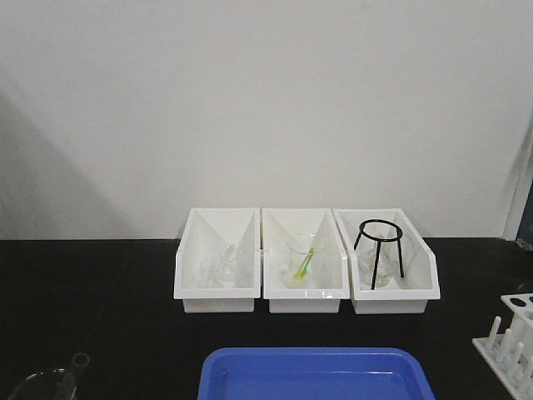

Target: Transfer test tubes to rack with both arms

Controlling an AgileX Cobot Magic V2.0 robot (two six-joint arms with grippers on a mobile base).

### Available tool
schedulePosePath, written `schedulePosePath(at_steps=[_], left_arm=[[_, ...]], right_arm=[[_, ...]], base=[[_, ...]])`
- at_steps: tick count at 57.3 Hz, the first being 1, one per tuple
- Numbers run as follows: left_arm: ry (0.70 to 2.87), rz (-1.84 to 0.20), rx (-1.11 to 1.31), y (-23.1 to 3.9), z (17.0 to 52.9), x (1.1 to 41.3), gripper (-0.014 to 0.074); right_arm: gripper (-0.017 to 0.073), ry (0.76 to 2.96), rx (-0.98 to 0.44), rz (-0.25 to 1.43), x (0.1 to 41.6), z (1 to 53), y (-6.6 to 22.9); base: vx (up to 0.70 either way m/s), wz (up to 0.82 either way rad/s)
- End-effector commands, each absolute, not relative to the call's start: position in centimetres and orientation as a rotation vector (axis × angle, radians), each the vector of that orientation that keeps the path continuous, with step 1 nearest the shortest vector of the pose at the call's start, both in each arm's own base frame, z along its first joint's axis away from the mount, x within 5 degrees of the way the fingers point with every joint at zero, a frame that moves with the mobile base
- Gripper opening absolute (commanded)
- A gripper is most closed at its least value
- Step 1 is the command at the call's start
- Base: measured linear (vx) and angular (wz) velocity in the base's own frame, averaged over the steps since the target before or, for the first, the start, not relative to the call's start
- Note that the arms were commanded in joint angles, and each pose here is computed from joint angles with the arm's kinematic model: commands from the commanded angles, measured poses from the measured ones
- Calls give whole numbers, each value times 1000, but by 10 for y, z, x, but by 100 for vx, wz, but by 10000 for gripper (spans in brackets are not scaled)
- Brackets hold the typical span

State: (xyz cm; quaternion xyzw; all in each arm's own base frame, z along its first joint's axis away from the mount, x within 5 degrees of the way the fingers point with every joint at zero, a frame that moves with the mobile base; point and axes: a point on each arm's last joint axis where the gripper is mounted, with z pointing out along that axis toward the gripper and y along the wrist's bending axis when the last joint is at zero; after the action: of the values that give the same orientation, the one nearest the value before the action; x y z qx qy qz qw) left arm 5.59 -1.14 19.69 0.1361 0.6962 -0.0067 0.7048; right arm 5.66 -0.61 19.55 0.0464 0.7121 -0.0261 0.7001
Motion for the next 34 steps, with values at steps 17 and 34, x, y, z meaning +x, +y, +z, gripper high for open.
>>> schedulePosePath(at_steps=[17,34], left_arm=[[1215,-131,163,-9,261,42,-11],[1296,-129,170,-8,370,40,-11]], right_arm=[[-7,1258,80,-27,49,239,-3],[-7,1217,14,-141,45,356,-4]], base=[[0,0],[0,0]])
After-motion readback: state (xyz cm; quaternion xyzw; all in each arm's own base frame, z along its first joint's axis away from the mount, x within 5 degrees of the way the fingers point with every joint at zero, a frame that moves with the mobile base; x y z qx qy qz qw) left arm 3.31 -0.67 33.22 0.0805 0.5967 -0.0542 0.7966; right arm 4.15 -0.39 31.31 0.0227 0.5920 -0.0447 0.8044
